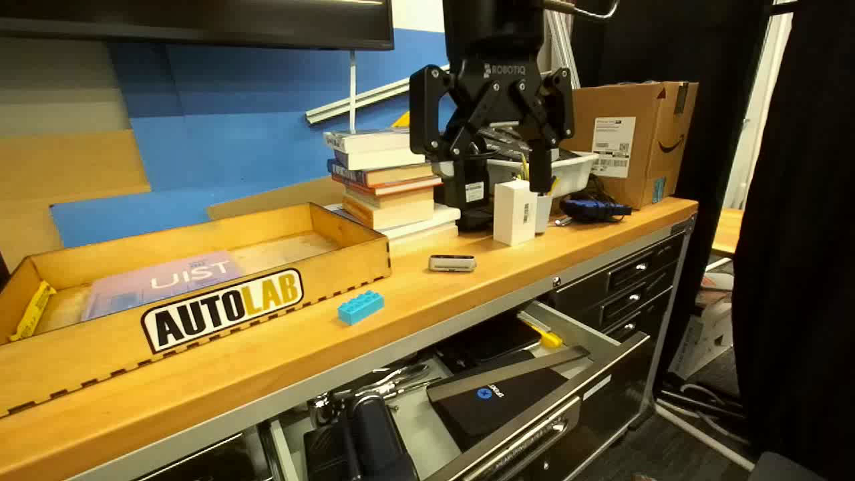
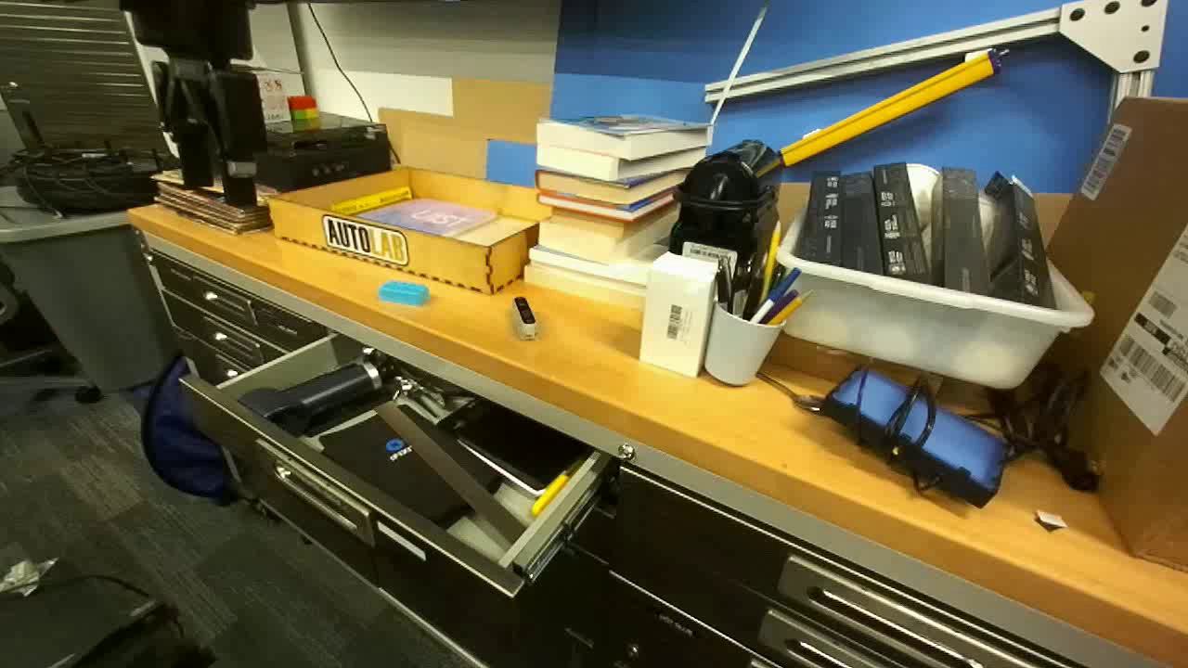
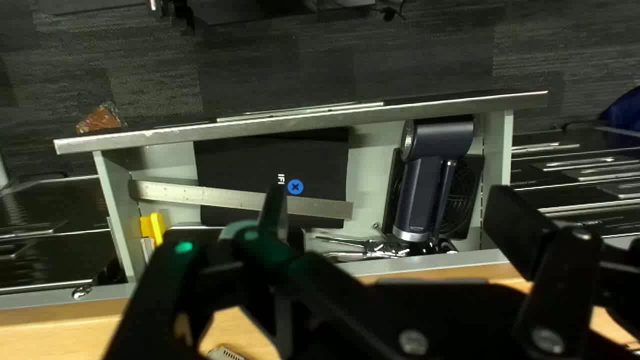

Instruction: Put the blue Lego in the open drawer and then close the drawer

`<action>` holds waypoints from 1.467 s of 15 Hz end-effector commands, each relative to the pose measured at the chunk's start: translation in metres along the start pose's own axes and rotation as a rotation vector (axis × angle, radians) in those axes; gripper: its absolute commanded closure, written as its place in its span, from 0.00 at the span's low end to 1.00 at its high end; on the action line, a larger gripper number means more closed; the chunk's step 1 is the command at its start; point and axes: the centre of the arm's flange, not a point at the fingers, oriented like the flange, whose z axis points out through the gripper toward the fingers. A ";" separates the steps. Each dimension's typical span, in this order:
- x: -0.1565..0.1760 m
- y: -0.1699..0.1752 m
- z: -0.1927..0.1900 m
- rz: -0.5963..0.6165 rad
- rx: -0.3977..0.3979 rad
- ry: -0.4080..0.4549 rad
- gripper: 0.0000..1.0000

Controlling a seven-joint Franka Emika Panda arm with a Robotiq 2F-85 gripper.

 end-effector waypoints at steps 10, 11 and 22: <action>0.099 -0.014 -0.013 0.038 -0.013 0.007 0.00; 0.116 -0.019 -0.009 0.037 -0.028 0.004 0.00; 0.255 -0.093 0.083 -0.131 -0.120 -0.032 0.00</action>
